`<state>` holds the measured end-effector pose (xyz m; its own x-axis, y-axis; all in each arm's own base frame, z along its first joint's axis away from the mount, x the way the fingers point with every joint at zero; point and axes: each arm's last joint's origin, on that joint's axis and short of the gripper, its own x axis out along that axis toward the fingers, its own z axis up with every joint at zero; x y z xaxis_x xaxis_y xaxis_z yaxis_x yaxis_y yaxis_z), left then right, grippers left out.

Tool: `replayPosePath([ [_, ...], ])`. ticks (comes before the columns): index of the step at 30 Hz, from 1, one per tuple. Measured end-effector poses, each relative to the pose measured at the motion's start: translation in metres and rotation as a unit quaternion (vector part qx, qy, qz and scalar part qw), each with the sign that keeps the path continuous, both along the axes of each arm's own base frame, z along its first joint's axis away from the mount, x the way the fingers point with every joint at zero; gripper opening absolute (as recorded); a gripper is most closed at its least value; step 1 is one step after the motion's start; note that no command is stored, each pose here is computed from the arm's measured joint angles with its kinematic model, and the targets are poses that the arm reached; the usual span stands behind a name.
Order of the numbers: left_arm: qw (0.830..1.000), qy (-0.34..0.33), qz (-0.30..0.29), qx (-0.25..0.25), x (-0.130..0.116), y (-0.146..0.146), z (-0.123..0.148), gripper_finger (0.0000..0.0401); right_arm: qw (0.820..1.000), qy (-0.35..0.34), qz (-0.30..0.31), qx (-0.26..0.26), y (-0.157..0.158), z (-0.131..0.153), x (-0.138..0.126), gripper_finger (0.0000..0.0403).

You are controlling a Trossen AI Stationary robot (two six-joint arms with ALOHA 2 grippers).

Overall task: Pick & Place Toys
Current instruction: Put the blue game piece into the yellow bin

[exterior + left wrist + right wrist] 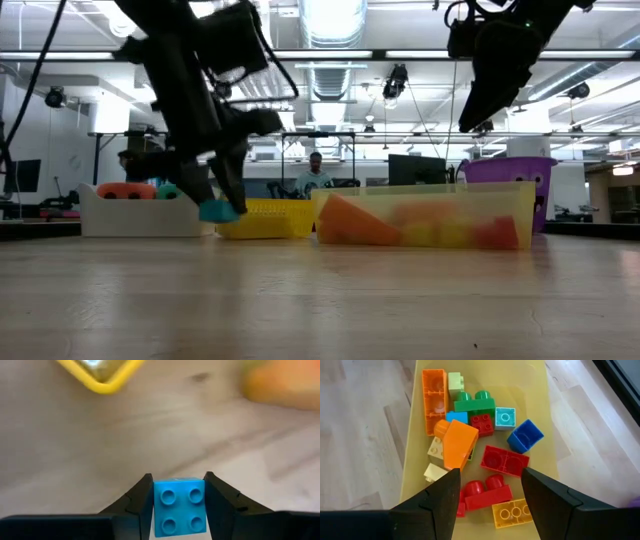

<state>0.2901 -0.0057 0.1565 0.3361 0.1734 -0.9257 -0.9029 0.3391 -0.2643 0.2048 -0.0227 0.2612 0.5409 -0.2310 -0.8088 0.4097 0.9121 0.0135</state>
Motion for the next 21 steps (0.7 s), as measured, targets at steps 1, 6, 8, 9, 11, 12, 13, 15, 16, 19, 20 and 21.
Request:
replayPosePath([
  [1, 1.000, -0.010, -0.007, 0.001, -0.001, -0.003, 0.005, 0.0127, 1.000, 0.000, 0.000, 0.000, 0.000, 0.000, 0.000, 0.0209],
  [6, 0.992, -0.109, -0.059, 0.022, -0.001, -0.017, 0.039, 0.0127, 1.000, -0.013, 0.026, -0.006, 0.007, 0.002, 0.003, 0.0209],
  [8, 0.981, -0.171, -0.084, 0.037, 0.001, -0.021, 0.056, 0.0127, 0.998, -0.026, 0.059, -0.020, 0.013, 0.004, 0.006, 0.0209],
  [9, 0.974, -0.199, -0.096, 0.046, 0.001, -0.023, 0.065, 0.0127, 0.996, -0.036, 0.081, -0.030, 0.017, 0.005, 0.008, 0.0209],
  [11, 0.957, -0.256, -0.118, 0.068, 0.002, -0.027, 0.082, 0.0127, 0.988, -0.064, 0.131, -0.056, 0.026, 0.010, 0.013, 0.0209],
  [12, 0.948, -0.280, -0.128, 0.081, 0.002, -0.028, 0.089, 0.0127, 0.981, -0.083, 0.159, -0.072, 0.032, 0.013, 0.016, 0.0209],
  [13, 0.939, -0.302, -0.138, 0.093, 0.003, -0.029, 0.095, 0.0127, 0.973, -0.106, 0.185, -0.089, 0.038, 0.017, 0.020, 0.0209],
  [15, 0.917, -0.348, -0.156, 0.116, 0.005, -0.031, 0.108, 0.0127, 0.953, -0.158, 0.220, -0.134, 0.050, 0.026, 0.026, 0.0209],
  [16, 0.908, -0.364, -0.164, 0.127, 0.005, -0.031, 0.112, 0.0127, 0.942, -0.183, 0.230, -0.159, 0.056, 0.030, 0.028, 0.0209],
  [19, 0.881, -0.409, -0.183, 0.152, 0.009, -0.032, 0.123, 0.0127, 0.907, -0.231, 0.257, -0.240, 0.074, 0.040, 0.035, 0.0209],
  [20, 0.874, -0.418, -0.189, 0.158, 0.010, -0.032, 0.125, 0.0127, 0.896, -0.243, 0.264, -0.262, 0.080, 0.042, 0.037, 0.0209],
  [21, 0.867, -0.430, -0.193, 0.163, 0.011, -0.033, 0.128, 0.0127, 0.886, -0.251, 0.267, -0.284, 0.084, 0.043, 0.040, 0.0209],
])
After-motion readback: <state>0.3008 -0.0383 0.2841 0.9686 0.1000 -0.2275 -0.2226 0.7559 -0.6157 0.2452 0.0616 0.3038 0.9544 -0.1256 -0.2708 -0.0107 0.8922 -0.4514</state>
